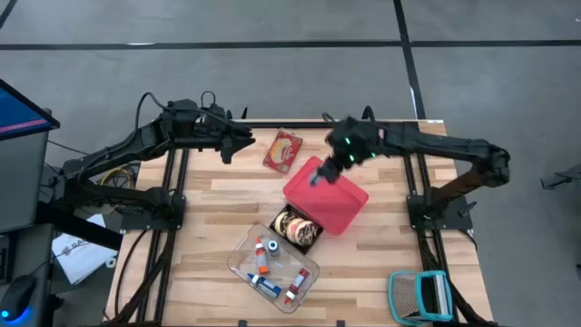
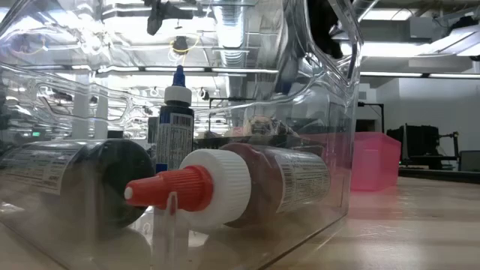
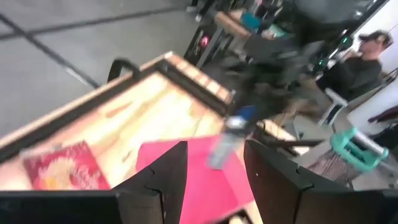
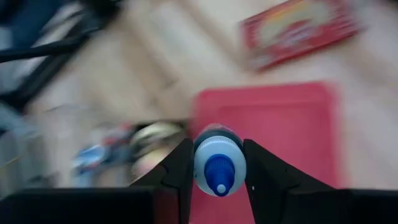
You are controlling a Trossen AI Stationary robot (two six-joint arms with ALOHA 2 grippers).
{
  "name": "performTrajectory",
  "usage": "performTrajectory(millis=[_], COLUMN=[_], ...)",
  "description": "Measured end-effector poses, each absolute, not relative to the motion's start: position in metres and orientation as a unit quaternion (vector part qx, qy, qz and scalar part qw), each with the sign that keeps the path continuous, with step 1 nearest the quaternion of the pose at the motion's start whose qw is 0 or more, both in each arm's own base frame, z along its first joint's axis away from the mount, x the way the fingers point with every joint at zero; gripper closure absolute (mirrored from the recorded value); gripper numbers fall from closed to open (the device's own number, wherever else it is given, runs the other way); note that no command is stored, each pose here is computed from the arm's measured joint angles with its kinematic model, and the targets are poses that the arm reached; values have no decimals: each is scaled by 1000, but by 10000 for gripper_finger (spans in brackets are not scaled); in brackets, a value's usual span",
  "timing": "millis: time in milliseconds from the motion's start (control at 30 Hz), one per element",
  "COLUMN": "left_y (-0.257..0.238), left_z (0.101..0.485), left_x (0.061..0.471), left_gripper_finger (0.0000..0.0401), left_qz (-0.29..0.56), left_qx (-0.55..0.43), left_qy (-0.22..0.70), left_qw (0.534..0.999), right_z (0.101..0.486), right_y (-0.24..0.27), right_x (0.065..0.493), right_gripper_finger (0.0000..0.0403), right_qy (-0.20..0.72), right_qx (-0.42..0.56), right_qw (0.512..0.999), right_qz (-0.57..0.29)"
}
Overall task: Pick & Place Food Item
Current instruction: Put the blue food coloring bottle into the transparent bin
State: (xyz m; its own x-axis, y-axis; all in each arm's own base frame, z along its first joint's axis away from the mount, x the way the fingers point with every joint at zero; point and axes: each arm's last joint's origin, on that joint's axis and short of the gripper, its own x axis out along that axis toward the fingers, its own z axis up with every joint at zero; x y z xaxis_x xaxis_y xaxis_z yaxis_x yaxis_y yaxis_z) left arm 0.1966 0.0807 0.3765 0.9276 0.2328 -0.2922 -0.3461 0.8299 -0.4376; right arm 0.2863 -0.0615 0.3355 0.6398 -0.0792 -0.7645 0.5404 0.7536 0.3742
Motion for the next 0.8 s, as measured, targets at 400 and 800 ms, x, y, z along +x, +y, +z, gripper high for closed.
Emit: performTrajectory(millis=[400, 800], left_y=[77, 69], left_z=[367, 364], left_x=[201, 204], left_gripper_finger=[247, 247], left_qz=[140, 122], left_qx=[-222, -216], left_qy=[136, 148], left_qw=[955, 957], right_z=[333, 286], right_y=[82, 129], right_x=[311, 387], right_gripper_finger=[301, 301], right_qy=[395, 458], right_qx=[355, 299], right_qw=[847, 837], right_qz=[-12, 0])
